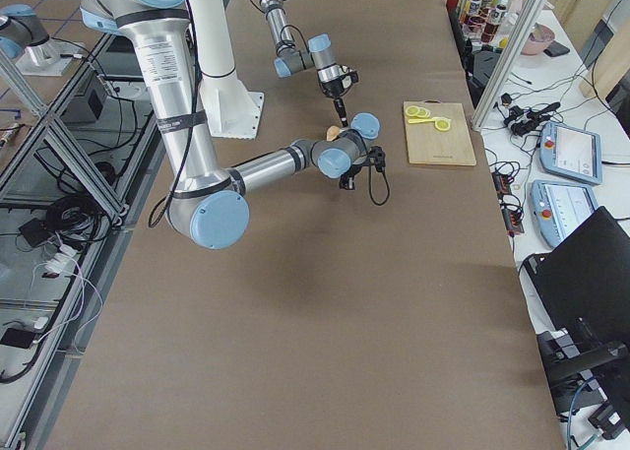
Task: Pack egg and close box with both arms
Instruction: 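Raise the left gripper off the box while the right arm reaches toward the lid, then lower the right gripper onto the open lid's far edge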
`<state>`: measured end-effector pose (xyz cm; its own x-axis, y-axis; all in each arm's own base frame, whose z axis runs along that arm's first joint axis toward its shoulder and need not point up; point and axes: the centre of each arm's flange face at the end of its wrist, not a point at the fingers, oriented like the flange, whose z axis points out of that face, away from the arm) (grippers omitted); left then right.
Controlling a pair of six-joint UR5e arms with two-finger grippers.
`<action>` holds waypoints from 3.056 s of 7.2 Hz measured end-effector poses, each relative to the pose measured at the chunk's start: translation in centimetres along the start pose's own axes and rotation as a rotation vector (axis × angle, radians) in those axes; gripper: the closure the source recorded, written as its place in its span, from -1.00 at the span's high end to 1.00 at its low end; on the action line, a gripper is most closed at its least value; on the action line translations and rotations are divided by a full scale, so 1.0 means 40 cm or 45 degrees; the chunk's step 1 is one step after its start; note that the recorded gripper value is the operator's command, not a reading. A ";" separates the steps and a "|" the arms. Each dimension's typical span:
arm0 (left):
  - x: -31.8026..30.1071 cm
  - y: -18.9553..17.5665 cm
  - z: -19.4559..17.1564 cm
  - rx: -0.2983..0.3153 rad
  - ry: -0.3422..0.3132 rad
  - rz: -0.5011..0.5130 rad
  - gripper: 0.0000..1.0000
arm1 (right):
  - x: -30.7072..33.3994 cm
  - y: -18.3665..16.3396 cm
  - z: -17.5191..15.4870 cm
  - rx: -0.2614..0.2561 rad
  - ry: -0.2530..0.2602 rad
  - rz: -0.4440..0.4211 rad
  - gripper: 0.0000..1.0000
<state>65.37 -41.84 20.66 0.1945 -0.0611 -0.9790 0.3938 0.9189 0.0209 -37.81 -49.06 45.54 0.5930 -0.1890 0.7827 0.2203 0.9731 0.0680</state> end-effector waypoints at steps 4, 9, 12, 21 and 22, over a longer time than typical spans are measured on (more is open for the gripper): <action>0.002 0.000 -0.002 0.000 0.002 0.000 -1.00 | 0.004 -0.002 -0.011 0.006 -0.109 -0.029 -1.00; 0.000 0.000 -0.004 0.000 0.005 0.001 -1.00 | 0.093 -0.029 -0.074 -0.092 -0.329 0.062 -1.00; -0.001 0.008 -0.003 -0.004 0.004 0.003 -1.00 | 0.089 -0.070 -0.047 -0.140 -0.353 0.083 -1.00; -0.002 0.015 0.000 -0.010 0.002 0.010 -1.00 | 0.024 -0.113 0.013 -0.189 -0.353 0.068 -1.00; 0.000 0.015 -0.001 -0.009 0.004 0.010 -1.00 | 0.017 -0.114 0.013 -0.190 -0.354 0.063 -1.00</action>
<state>65.56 -41.29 20.68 0.1948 -0.0529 -0.9794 0.3857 0.9222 0.0269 -38.82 -53.54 46.09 0.3756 -0.0787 0.9234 0.3201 0.9461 -0.0496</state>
